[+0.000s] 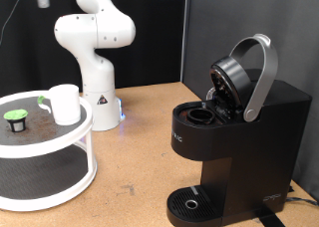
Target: Make a cup of coffee with the keurig machine
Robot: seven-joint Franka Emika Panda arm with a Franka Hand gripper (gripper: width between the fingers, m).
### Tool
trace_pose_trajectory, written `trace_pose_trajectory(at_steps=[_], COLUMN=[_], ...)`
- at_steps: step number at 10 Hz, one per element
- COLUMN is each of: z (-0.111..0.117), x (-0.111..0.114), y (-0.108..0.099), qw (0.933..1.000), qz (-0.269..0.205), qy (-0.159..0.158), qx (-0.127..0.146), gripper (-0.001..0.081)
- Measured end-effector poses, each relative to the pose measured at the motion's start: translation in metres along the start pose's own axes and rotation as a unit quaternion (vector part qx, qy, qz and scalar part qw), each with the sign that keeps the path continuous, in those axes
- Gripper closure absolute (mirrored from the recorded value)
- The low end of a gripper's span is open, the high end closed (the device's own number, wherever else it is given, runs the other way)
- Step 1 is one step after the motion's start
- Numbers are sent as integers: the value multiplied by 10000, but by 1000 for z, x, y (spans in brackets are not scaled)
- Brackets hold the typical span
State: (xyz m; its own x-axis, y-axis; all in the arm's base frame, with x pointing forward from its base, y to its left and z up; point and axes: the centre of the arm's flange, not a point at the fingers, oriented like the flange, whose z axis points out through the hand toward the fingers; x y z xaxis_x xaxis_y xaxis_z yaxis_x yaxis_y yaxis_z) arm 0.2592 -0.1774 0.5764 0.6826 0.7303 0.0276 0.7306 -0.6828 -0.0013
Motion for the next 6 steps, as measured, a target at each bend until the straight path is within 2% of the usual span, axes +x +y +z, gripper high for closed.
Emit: trace_pose_trajectory(at_steps=[3,6], z=[7,9], x=[-38,-48], y=[14,19], qw=[9999,9999], qz=[52,-3], qy=[-83,-122], qx=[30,38], gripper=[-1,-1])
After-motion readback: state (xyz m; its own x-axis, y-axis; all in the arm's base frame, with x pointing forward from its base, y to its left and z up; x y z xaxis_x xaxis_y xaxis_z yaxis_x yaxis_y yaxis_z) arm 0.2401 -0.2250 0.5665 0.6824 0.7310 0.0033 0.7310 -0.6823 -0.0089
